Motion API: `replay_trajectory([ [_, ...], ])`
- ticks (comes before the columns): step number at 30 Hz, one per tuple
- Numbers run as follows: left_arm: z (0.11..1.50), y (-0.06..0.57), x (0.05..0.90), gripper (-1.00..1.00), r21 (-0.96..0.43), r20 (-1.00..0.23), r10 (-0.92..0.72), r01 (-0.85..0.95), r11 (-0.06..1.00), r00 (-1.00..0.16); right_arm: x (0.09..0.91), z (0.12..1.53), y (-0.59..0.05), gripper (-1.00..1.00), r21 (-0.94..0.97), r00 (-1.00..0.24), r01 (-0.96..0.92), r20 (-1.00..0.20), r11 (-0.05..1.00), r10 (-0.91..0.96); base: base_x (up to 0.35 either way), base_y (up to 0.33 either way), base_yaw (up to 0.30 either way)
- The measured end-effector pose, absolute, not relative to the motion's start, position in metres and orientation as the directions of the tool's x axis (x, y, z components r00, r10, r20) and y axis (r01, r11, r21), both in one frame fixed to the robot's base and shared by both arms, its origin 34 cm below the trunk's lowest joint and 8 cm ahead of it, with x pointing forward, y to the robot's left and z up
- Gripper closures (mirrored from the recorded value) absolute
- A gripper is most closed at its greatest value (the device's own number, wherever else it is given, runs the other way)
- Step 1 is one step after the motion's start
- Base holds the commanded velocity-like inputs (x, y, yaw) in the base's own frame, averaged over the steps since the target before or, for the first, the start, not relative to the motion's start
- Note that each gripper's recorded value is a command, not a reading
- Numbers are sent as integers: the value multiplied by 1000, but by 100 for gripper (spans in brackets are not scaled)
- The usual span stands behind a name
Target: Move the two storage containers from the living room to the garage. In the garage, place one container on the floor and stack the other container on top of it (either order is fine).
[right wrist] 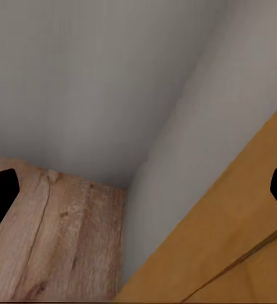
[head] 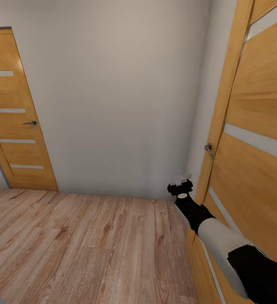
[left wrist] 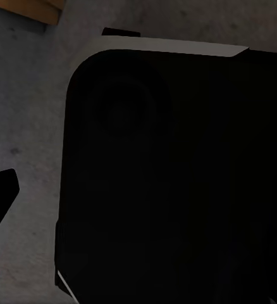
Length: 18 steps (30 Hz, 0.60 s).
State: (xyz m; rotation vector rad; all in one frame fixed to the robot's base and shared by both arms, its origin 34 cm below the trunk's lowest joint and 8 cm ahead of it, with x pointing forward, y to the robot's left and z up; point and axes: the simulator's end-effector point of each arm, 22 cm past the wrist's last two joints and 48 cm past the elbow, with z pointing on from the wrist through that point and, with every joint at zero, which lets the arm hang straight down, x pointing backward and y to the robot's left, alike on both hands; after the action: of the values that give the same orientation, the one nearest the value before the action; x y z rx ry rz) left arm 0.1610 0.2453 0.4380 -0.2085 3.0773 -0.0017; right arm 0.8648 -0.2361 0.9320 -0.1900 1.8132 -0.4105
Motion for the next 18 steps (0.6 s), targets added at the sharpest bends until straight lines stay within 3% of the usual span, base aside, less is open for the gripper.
replay_trajectory([
  [8,438,245,161,-100,-5,-57,-135,-135,991,-989,838,847,-250,-100,-318,-449,30,-851,948,-271,0,0,0],
  [10,438,245,161,-100,-5,-57,-135,-135,991,-989,810,792,-261,-100,-274,-553,12,-803,962,-222,0,0,0],
  [15,438,245,161,-100,-5,-57,-135,-135,991,-989,775,737,-254,-100,-185,-644,-60,-744,981,-180,0,0,0],
  [18,438,245,161,-100,-5,-57,-135,-135,991,-989,710,665,-255,-100,-151,-732,-96,-659,984,-173,0,0,0],
])
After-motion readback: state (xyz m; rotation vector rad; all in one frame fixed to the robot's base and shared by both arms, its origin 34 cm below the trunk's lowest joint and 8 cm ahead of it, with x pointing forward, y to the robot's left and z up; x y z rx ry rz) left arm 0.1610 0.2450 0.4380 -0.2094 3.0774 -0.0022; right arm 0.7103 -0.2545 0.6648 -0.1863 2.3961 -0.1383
